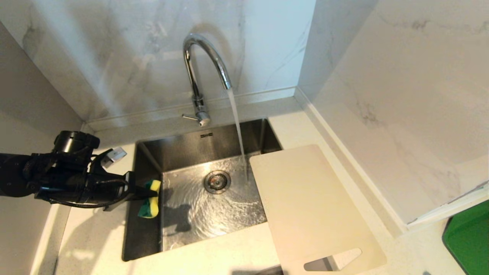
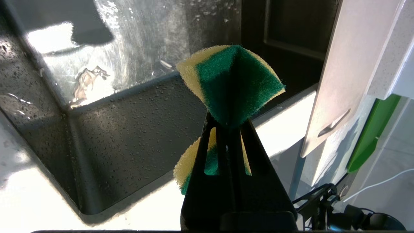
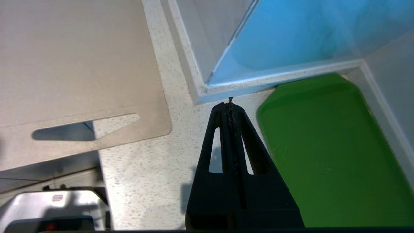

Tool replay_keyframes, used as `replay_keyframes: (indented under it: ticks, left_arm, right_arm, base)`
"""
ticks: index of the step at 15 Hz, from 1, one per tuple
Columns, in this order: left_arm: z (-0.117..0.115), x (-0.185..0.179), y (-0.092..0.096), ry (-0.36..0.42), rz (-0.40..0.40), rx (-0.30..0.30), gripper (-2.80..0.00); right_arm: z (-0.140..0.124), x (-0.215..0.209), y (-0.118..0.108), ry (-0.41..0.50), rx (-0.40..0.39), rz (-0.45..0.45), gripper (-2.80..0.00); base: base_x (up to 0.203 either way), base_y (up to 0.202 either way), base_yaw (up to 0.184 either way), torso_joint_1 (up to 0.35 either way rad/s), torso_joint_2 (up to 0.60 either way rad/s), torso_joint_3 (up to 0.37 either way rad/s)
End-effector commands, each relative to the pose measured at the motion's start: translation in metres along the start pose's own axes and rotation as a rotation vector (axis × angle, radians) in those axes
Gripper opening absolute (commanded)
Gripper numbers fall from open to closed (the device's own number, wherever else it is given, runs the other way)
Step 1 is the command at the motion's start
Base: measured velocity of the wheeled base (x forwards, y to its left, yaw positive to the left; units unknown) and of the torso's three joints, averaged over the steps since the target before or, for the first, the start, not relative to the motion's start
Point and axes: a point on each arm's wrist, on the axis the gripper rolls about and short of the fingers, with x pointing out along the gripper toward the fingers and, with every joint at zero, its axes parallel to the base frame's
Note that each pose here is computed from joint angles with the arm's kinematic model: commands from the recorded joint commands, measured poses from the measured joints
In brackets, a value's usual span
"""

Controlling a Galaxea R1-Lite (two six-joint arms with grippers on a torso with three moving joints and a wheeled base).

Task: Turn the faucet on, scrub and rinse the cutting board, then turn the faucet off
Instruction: Put down the cleaning cloth

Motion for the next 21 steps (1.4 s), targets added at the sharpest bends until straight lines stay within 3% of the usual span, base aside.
replay_keyframes:
  ticks: [1,4,6,10,11,15,17,21]
  left_arm:
    - [0.0,0.001,0.001,0.005,-0.001,-0.005,-2.8]
    - [-0.001,0.001,0.001,0.006,0.0,-0.006,-2.8]
    - [-0.001,0.001,0.001,0.006,0.0,-0.006,-2.8]
    - [-0.001,0.003,0.003,0.012,0.002,-0.01,-2.8]
    - [-0.001,0.003,0.002,0.011,0.001,-0.008,-2.8]
    - [-0.003,0.002,0.001,0.012,-0.001,-0.006,-2.8]
    - [-0.003,0.002,0.001,0.014,-0.001,-0.007,-2.8]
    - [-0.005,0.007,0.002,-0.002,-0.011,0.012,-2.8]
  right_arm:
    - [-0.019,-0.013,0.004,-0.079,0.021,0.083,-2.8]
    - [-0.043,-0.009,0.013,-0.035,0.036,0.169,-2.8]
    - [-0.057,-0.004,0.016,-0.006,0.076,0.18,-2.8]
    - [-0.065,0.004,0.019,-0.023,0.143,0.119,-2.8]
    - [-0.066,0.004,0.021,-0.022,0.153,0.145,-2.8]
    - [-0.074,0.005,0.021,0.033,0.129,0.103,-2.8]
    - [-0.084,0.004,0.023,0.134,0.136,0.104,-2.8]
    - [-0.084,0.005,0.023,0.131,0.156,0.094,-2.8]
  base:
    - [0.0,0.0,0.0,0.0,0.0,0.0]
    - [0.0,0.0,0.0,0.0,0.0,0.0]
    - [0.0,0.0,0.0,0.0,0.0,0.0]
    - [0.0,0.0,0.0,0.0,0.0,0.0]
    - [0.0,0.0,0.0,0.0,0.0,0.0]
    - [0.0,0.0,0.0,0.0,0.0,0.0]
    - [0.0,0.0,0.0,0.0,0.0,0.0]
    - [0.0,0.0,0.0,0.0,0.0,0.0]
